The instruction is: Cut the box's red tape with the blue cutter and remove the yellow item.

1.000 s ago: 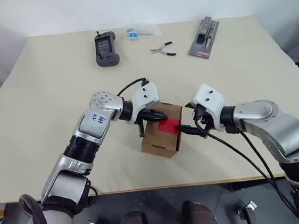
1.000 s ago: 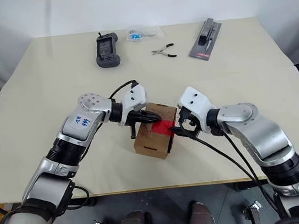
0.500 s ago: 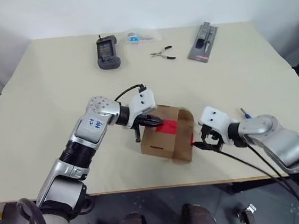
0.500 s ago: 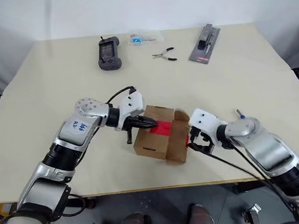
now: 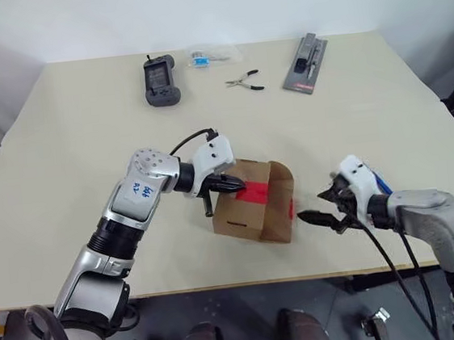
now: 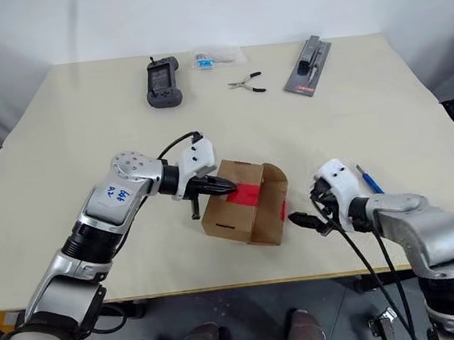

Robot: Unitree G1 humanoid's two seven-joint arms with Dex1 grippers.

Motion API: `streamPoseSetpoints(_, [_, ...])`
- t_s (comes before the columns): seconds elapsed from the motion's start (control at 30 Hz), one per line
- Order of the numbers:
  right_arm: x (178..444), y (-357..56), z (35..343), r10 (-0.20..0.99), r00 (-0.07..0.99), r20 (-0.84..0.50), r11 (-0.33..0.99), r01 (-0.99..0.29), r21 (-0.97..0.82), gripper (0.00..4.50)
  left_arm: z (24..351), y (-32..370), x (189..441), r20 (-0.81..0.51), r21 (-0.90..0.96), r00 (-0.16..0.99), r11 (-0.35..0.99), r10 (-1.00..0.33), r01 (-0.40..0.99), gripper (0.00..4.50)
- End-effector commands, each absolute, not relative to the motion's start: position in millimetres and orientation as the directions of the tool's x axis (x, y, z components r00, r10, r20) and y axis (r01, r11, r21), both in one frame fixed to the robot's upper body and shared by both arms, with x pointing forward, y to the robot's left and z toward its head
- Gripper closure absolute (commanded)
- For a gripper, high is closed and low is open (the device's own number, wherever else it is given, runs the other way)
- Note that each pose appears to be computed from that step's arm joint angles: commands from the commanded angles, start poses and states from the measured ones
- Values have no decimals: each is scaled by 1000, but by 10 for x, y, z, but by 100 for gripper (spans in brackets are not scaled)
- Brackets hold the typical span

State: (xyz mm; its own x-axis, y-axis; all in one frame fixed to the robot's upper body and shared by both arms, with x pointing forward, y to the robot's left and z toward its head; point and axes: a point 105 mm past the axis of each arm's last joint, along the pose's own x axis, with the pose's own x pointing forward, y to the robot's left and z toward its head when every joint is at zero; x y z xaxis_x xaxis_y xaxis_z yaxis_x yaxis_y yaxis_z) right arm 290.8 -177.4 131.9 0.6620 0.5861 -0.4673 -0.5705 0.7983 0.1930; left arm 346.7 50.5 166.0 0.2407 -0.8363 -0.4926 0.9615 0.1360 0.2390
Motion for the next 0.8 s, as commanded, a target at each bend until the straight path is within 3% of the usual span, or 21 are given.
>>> streamPoseSetpoints(0.03, [2839, -1744, 1442, 638, 667, -386, 769, -530, 356, 8, 1593, 557, 3498, -507, 226, 263, 168, -820, 959, 450])
streamPoseSetpoints(0.3, [2797, -1464, 1200, 716, 577, -393, 686, -477, 550, 8, 1630, 551, 3537, -487, 232, 299, 208, -821, 950, 450])
streamPoseSetpoints(0.47, [2891, -1207, 1015, 803, 459, -381, 576, -434, 692, 8, 1620, 574, 3541, -486, 231, 316, 230, -815, 946, 450])
streamPoseSetpoints(0.8, [3044, -904, 895, 842, 377, -386, 531, -452, 717, 8, 1630, 564, 3537, -477, 230, 329, 246, -815, 942, 450])
